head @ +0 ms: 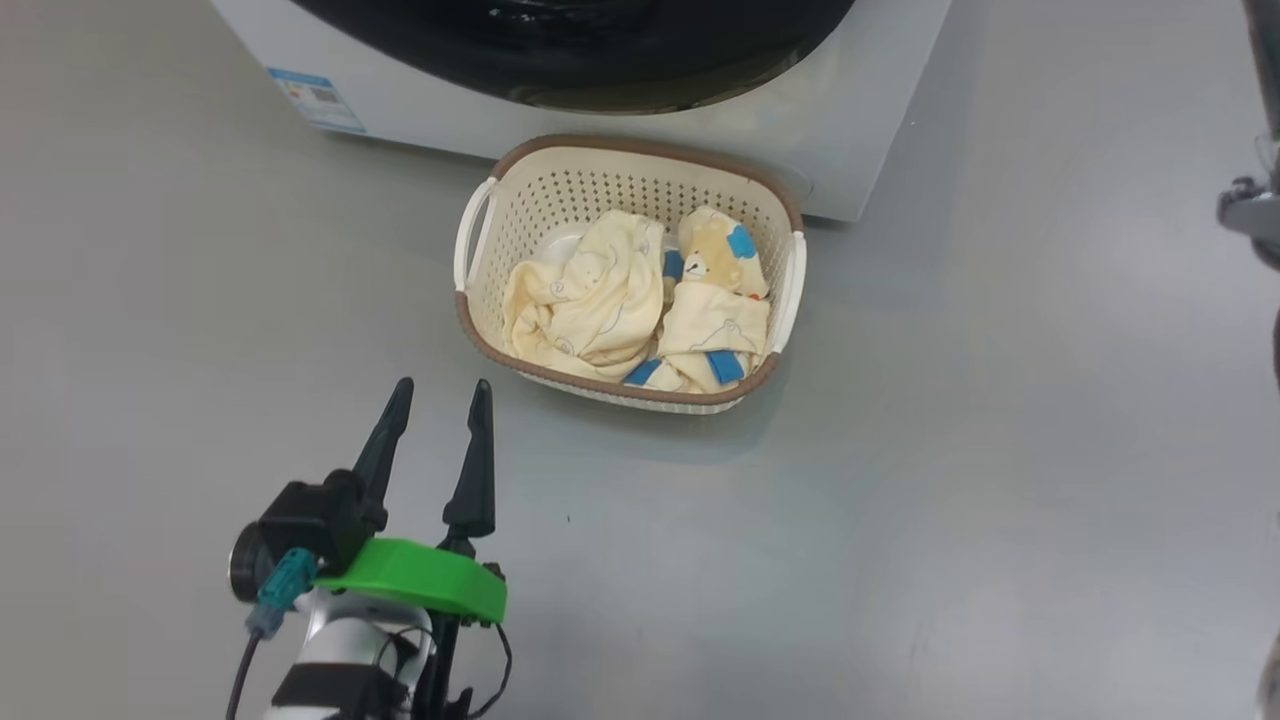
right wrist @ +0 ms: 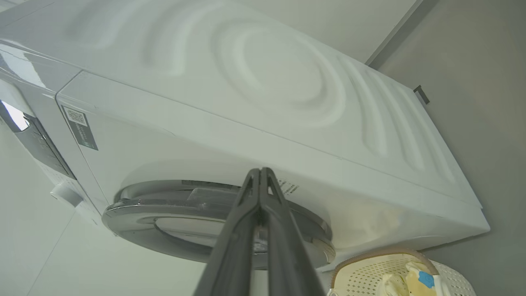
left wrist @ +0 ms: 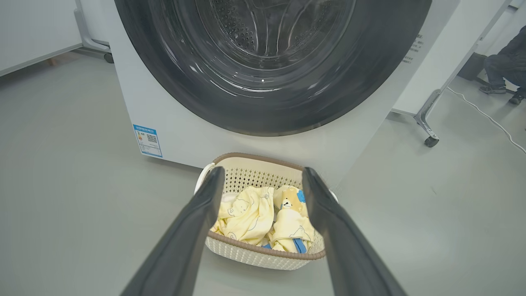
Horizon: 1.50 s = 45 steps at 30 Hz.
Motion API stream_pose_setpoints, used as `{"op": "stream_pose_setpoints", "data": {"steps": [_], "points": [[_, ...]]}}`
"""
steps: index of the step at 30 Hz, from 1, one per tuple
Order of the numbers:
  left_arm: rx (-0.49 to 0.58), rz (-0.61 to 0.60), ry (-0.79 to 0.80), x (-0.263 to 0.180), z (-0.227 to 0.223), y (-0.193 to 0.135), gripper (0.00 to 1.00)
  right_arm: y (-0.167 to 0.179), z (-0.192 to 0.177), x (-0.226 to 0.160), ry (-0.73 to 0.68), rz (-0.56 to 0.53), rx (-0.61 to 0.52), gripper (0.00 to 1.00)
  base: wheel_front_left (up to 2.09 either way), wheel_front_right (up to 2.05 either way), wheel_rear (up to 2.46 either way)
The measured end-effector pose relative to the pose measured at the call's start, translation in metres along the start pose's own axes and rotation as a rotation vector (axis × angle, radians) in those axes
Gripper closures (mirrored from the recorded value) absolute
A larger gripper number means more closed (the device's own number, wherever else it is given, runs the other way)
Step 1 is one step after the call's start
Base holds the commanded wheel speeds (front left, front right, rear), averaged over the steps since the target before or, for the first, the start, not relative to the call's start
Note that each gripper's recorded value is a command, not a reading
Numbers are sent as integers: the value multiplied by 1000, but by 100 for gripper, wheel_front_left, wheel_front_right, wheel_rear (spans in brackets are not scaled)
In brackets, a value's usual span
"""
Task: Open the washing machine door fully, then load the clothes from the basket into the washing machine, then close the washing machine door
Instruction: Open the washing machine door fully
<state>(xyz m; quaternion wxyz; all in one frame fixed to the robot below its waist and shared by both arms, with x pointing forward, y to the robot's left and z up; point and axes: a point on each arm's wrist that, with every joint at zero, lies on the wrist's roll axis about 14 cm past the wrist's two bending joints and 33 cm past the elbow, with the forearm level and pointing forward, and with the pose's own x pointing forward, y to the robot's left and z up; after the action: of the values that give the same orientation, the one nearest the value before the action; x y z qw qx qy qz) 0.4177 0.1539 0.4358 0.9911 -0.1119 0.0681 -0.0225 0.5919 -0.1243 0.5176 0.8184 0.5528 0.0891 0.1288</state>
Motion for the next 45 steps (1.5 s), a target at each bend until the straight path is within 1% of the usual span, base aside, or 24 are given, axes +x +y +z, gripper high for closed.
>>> {"op": "stream_pose_setpoints", "data": {"steps": [3, 5, 7, 14, 18, 21, 28, 33, 45], "points": [[0, 23, 5, 4, -2, 7, 0, 10, -6, 24, 58, 39, 1, 100, 0, 0, 0], [-14, 39, 13, 5, -4, 12, 0, 18, -11, 39, 102, 67, -37, 100, 0, 0, 0], [-12, 49, 24, 5, -8, 16, 0, 24, -13, 52, 119, 87, -45, 100, 0, 0, 0], [-14, 78, 45, 9, -15, 25, 0, 26, -39, 84, 225, 115, 15, 100, 0, 0, 0], [-12, 80, 45, 14, -15, 27, 0, 36, -54, 100, 289, 147, 51, 100, 0, 0, 0], [-11, 80, 40, 17, -13, 28, 0, 42, -68, 108, 341, 166, 57, 100, 0, 0, 0], [-9, 75, 41, 20, -12, 25, 0, 46, -100, 118, 443, 176, 67, 100, 0, 0, 0], [-13, 74, 37, 21, -10, 23, 0, 45, -118, 125, 515, 164, 94, 100, 0, 0, 0], [-19, 91, 55, 16, -14, 26, 0, 50, -131, 143, 560, 157, 187, 100, 0, 0, 0]]}}
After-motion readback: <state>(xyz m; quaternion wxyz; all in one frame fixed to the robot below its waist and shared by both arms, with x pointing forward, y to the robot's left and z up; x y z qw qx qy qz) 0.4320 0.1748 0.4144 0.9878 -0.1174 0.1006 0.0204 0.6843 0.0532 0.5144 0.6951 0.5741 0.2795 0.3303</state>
